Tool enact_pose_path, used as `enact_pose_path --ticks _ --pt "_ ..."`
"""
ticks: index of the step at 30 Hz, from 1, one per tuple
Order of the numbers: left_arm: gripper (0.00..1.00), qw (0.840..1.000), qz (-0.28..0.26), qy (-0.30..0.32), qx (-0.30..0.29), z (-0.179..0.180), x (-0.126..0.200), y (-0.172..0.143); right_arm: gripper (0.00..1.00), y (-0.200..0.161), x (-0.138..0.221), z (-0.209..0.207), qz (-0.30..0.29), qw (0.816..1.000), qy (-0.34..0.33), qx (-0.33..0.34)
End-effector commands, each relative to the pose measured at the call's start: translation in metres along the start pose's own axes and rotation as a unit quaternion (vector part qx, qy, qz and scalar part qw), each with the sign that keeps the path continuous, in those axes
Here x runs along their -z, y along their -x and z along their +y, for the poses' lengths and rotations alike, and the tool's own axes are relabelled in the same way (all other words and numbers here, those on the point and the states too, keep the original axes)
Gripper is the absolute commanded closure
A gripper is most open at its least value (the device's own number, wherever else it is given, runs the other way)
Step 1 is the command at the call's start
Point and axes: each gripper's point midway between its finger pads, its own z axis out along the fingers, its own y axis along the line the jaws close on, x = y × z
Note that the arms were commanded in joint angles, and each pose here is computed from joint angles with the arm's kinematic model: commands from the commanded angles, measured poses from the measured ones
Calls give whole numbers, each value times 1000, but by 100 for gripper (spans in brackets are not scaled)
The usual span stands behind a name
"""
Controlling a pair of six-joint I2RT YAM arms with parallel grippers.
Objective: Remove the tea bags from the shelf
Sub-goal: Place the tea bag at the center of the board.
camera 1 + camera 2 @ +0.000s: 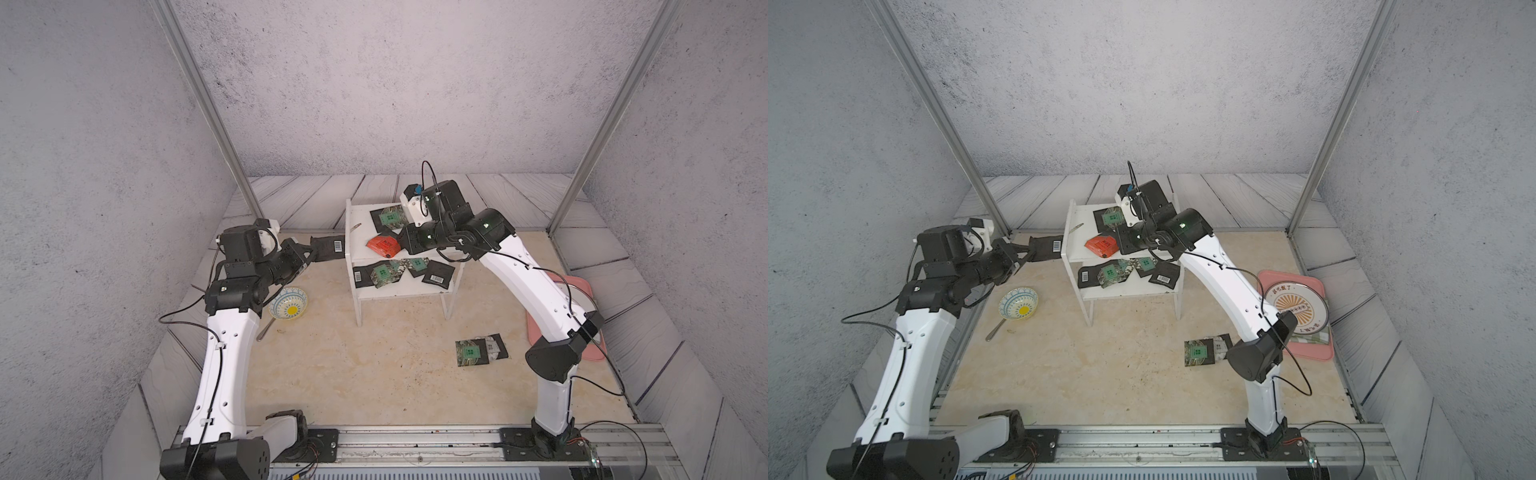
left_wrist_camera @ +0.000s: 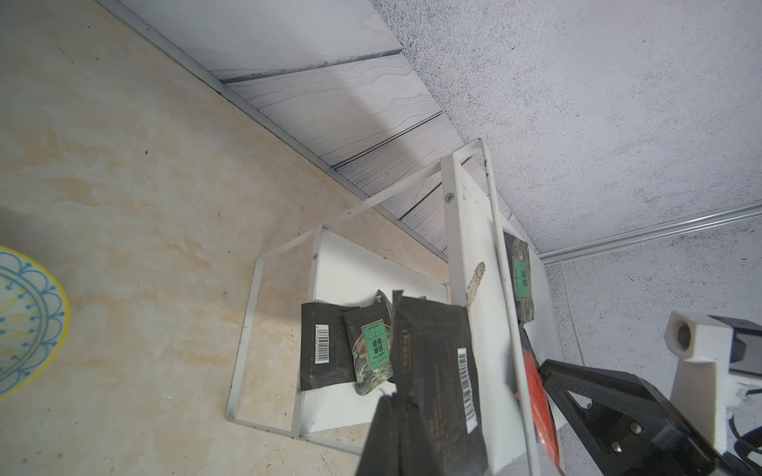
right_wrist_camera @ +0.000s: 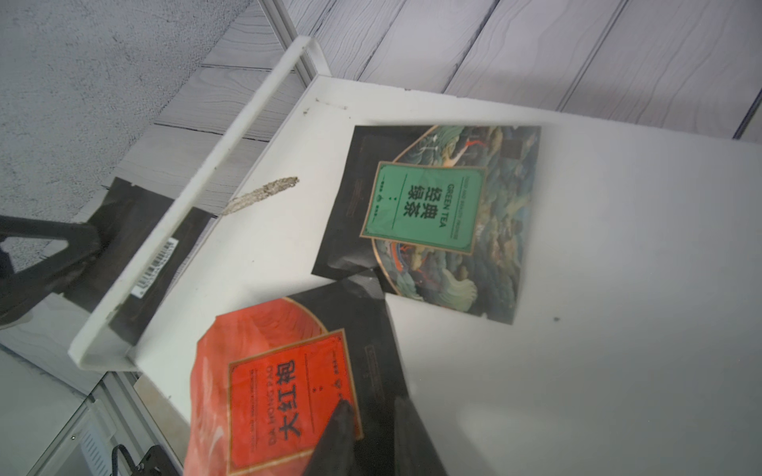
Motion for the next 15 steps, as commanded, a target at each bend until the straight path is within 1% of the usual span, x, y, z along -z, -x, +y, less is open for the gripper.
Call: enact_pose_path --ticks 1,9,15 --pt "100 999 -13 21 -27 -1 18 -1 77 3 -7 -6 0 1000 -14 2" --pt "100 997 -10 64 -35 17 34 -20 76 25 15 2 -36 999 -4 10" --pt "100 998 13 64 -23 29 32 -41 75 30 28 3 -48 999 -6 13"
